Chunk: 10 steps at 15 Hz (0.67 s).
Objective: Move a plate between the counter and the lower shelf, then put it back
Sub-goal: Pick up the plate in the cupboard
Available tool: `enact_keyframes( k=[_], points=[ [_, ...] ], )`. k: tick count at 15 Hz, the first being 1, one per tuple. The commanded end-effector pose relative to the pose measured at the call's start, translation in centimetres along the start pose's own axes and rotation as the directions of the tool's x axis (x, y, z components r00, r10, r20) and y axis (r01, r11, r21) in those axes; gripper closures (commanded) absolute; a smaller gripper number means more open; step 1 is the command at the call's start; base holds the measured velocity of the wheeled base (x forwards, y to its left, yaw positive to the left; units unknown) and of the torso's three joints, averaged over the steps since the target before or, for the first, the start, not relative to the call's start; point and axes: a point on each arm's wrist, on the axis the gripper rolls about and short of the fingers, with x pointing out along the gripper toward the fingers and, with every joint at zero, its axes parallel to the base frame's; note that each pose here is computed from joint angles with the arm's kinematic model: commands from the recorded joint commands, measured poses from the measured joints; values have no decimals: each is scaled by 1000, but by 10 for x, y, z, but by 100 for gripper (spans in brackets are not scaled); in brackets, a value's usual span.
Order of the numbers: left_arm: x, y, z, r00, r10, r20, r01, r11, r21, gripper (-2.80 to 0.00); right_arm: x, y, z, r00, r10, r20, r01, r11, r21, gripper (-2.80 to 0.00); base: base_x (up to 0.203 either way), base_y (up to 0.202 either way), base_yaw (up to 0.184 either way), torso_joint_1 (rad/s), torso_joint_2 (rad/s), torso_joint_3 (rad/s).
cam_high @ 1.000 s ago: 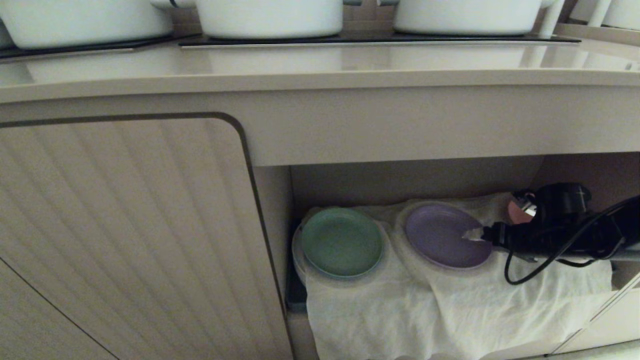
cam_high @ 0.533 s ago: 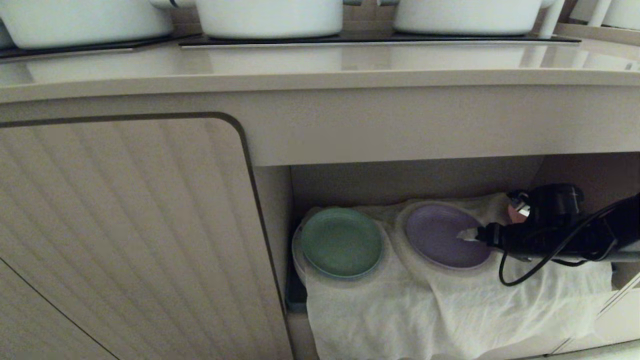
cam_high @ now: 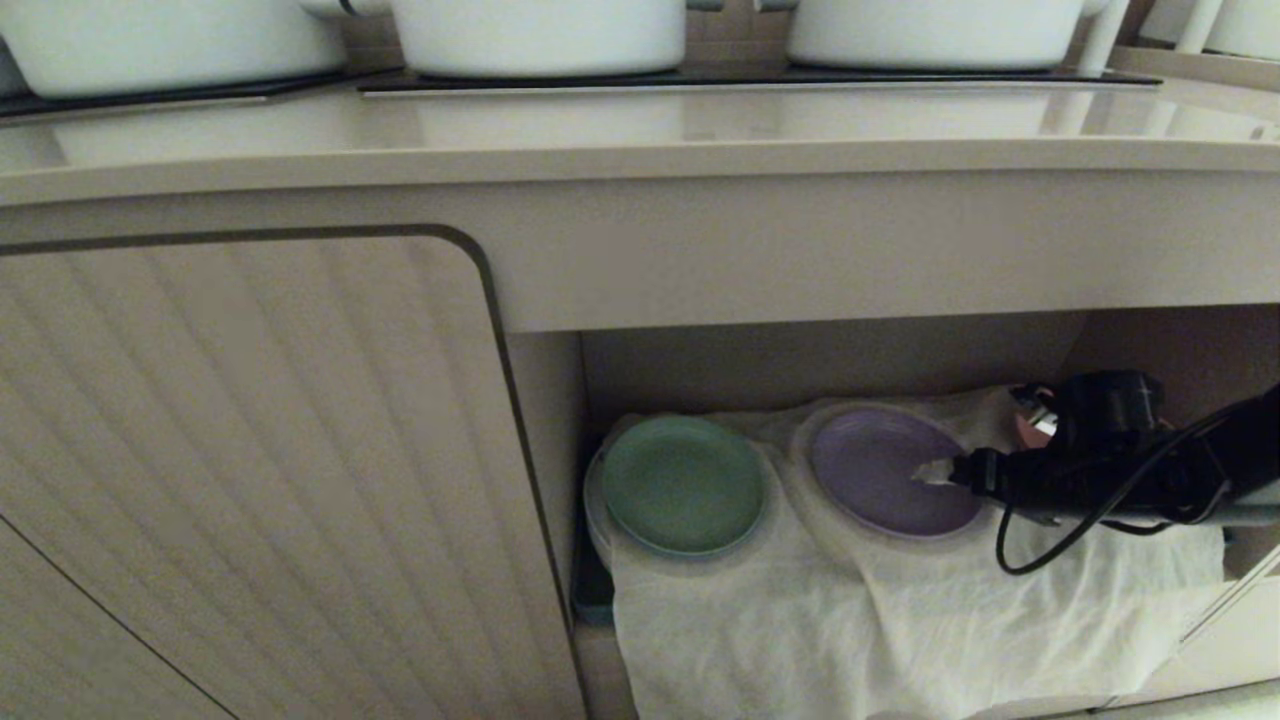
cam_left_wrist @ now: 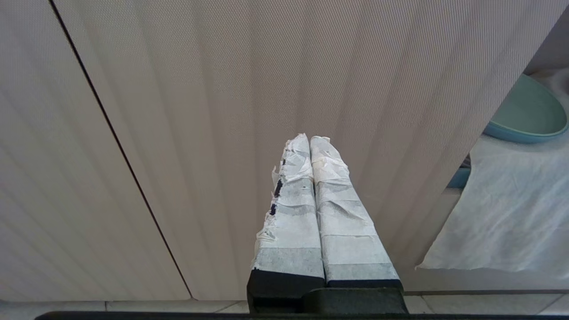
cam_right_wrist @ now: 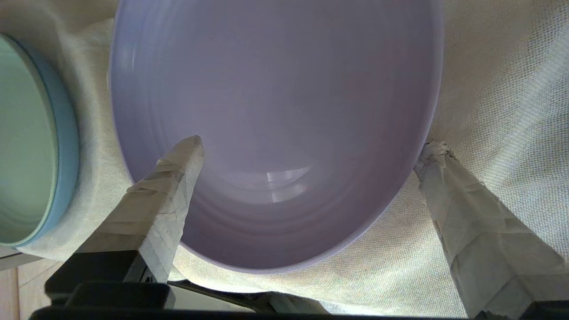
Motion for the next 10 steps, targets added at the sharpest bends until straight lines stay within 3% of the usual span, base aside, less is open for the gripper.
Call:
enact_keyframes(
  k=[1, 4, 5, 10],
  points=[
    [0, 0, 0, 1000, 1, 0, -1, 1000, -1, 0, 0, 0, 0, 1000, 4, 0, -4, 1000, 0, -280, 0, 0, 0, 0, 0, 0],
    [0, 0, 0, 1000, 1, 0, -1, 1000, -1, 0, 1, 2, 0, 1000, 6, 1, -6, 1000, -3, -280, 0, 0, 0, 0, 0, 0],
    [0, 0, 0, 1000, 1, 0, -1, 1000, -1, 0, 1, 2, 0, 1000, 9, 6, -9, 1000, -7, 0, 0, 0, 0, 0, 0, 0],
    [0, 0, 0, 1000, 1, 0, -1, 1000, -1, 0, 2, 4, -1, 1000, 11, 1, -11, 1000, -10, 0, 0, 0, 0, 0, 0, 0]
  ],
)
